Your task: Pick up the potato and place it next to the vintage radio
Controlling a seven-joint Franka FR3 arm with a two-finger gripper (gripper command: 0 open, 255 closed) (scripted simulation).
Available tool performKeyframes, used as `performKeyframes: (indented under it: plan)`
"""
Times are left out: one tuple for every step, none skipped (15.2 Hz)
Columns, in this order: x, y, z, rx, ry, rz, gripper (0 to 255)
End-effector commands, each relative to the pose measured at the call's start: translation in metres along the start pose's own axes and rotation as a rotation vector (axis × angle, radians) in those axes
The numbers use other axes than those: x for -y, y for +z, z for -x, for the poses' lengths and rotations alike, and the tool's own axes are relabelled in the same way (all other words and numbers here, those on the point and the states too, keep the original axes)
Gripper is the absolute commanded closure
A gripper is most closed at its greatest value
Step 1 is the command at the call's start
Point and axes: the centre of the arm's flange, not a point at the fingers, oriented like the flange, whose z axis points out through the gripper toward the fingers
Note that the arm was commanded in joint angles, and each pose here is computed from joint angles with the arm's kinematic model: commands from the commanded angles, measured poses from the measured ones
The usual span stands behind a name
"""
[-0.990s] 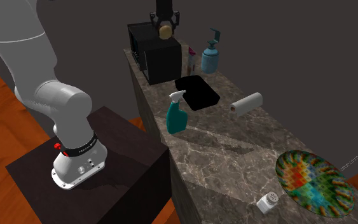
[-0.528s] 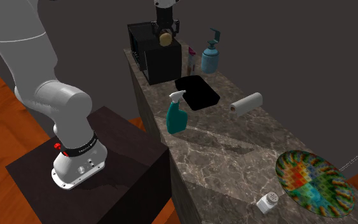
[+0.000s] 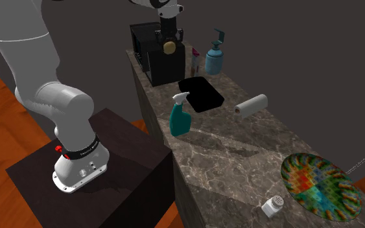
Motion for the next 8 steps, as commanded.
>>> performKeyframes:
  plan:
    - [0.000, 0.012, 0.001, 0.000, 0.000, 0.000, 255]
    - [0.000, 0.017, 0.002, 0.000, 0.000, 0.000, 255]
    - [0.000, 0.022, 0.002, 0.000, 0.000, 0.000, 255]
    - [0.000, 0.028, 0.003, 0.000, 0.000, 0.000, 255]
    - [0.000, 0.033, 0.003, 0.000, 0.000, 0.000, 255]
    - [0.000, 0.038, 0.004, 0.000, 0.000, 0.000, 255]
    - [0.000, 0.043, 0.004, 0.000, 0.000, 0.000, 255]
    - [0.001, 0.049, 0.004, 0.000, 0.000, 0.000, 255]
